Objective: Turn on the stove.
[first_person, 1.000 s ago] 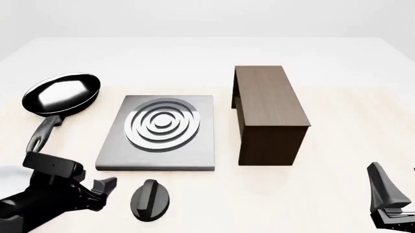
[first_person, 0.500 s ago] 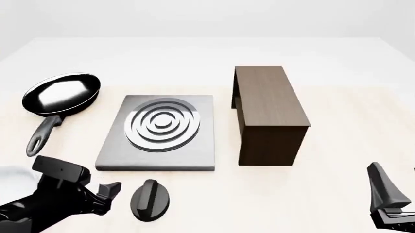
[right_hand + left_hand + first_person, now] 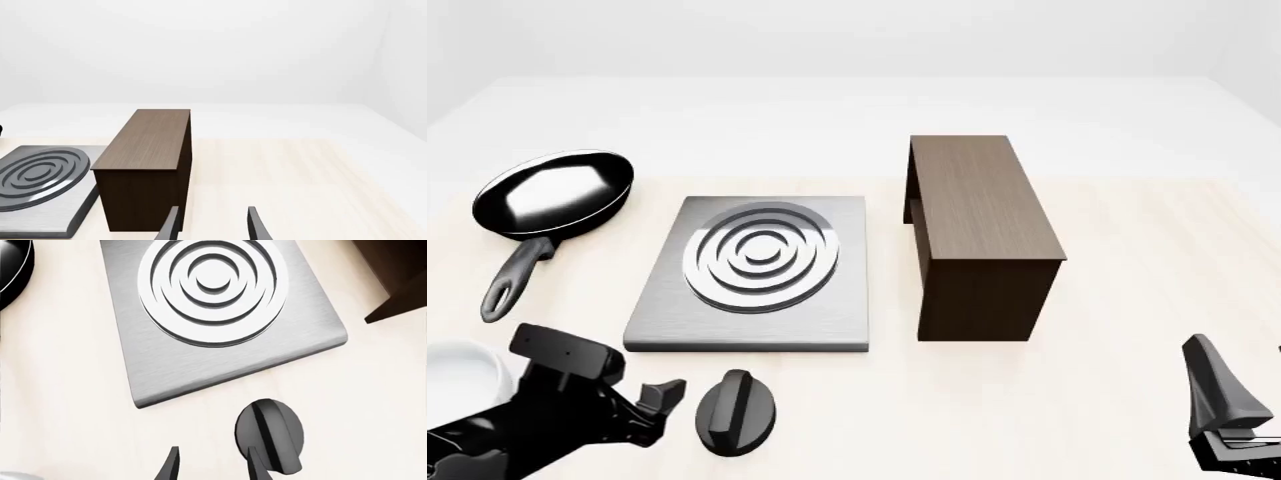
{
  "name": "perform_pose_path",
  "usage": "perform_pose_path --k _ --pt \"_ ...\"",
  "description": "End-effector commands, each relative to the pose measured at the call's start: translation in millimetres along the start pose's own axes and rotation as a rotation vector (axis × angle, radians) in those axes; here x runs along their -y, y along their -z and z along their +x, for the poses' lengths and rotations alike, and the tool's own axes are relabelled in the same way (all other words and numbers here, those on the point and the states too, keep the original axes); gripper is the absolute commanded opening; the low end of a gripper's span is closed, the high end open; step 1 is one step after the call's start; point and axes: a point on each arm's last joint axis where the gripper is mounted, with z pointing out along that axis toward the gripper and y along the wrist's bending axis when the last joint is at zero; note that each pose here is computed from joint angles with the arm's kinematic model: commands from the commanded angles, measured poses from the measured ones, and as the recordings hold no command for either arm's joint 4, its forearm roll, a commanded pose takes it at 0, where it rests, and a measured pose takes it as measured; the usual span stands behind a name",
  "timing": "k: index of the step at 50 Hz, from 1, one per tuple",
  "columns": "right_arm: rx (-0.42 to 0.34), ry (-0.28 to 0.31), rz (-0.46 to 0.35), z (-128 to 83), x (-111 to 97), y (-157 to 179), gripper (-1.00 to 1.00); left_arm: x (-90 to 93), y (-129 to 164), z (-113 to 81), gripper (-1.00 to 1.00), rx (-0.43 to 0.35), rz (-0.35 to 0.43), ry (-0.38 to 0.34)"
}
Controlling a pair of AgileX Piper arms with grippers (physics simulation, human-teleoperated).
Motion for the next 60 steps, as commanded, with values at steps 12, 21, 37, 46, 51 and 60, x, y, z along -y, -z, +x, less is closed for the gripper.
perform_pose_path --k 12,21,37,46,51,60 --pt "0.000 0.000 0.000 0.0 0.0 0.0 1.00 5.8 -16.9 8.2 1.00 -0.043 0.026 0.012" --pt "0.000 0.000 0.000 0.0 0.0 0.0 1.00 8.1 -21.9 13.5 1.00 -0.061 0.035 0.018" --pt "0.000 0.000 0.000 0.0 0.0 0.0 1.00 10.2 -28.9 23.1 1.00 -0.090 0.043 0.022" --pt "0.000 0.000 0.000 0.0 0.0 0.0 1.00 12.4 -32.6 26.5 1.00 -0.105 0.052 0.022" --pt "0.000 0.000 0.000 0.0 0.0 0.0 1.00 12.7 -34.0 26.9 1.00 -0.110 0.052 0.021" --pt "0.000 0.000 0.000 0.0 0.0 0.0 1.00 15.8 -33.4 27.6 1.00 -0.117 0.065 0.020"
